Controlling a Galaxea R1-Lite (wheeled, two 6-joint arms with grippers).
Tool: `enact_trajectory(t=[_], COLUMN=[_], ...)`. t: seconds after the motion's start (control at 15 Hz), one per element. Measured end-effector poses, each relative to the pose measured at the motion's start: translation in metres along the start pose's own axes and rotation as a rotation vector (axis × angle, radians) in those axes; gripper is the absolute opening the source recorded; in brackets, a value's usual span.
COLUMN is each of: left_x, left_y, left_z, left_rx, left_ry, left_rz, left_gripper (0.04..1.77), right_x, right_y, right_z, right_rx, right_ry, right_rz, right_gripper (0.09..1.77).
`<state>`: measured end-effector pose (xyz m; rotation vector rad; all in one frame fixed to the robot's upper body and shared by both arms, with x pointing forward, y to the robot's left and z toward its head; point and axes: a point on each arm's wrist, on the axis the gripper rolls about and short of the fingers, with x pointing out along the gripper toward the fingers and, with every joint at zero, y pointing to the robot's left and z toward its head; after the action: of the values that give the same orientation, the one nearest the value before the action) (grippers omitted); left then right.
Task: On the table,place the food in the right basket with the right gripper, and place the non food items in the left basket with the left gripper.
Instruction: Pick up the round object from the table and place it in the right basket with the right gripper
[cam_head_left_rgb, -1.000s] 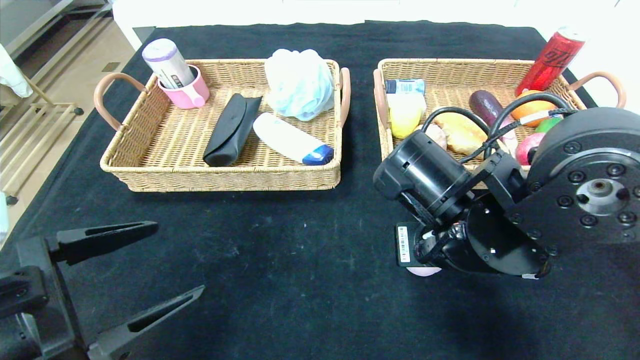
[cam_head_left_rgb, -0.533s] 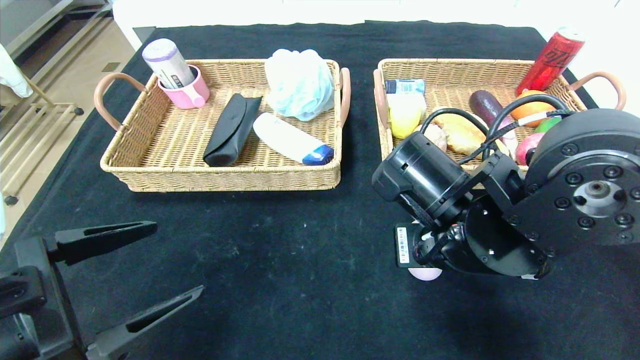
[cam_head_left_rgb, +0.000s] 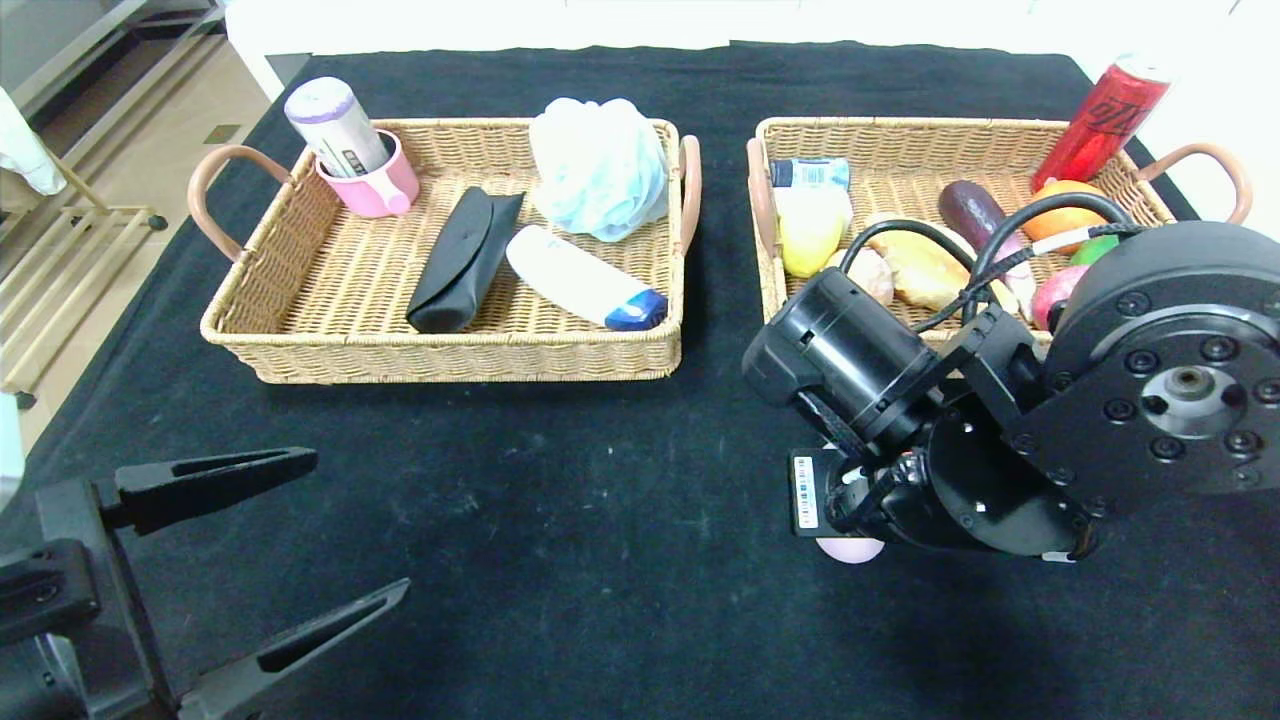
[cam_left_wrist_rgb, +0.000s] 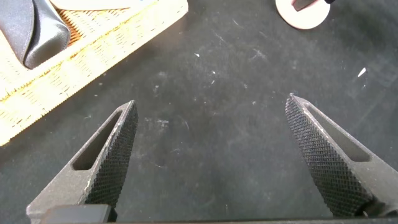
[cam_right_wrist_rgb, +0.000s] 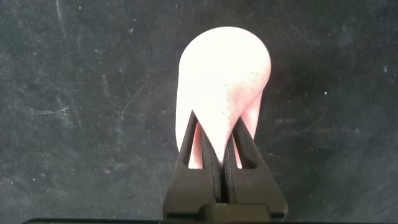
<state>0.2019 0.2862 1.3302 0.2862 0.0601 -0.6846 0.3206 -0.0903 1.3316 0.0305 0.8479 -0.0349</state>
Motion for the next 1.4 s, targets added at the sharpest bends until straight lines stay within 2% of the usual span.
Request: enact_trajectory(t=[0.33,0.67,0.8,1.4], left_x=[0.0,0.001,0.0,-0.001], left_y=[0.0,-0.001,-0.001,-0.001], left_z=[-0.001,-0.002,-0.002,-0.002], left_rx=[0.001,0.009,0.009,0.015], left_ry=[0.001,0.006,0.005,0.0], left_rz=[0.0,-0.003,-0.004,-0.002], left_gripper=[1.72,1.72,1.72,1.72], right_x=[-0.004,-0.034,-0.051,-0.09], right_y=[0.002,-0.012,-0.024,-0.067], right_z=[0.0,0.005,0.012,0.07], right_rx=[-0.005,-0.067,-0.115,-0.076], right_ry=[-0.006,-0.011,-0.042,-0.256], right_rz=[0.008,0.013,0.032,0.025], right_gripper=[0.16,0.16,0.16,0.16])
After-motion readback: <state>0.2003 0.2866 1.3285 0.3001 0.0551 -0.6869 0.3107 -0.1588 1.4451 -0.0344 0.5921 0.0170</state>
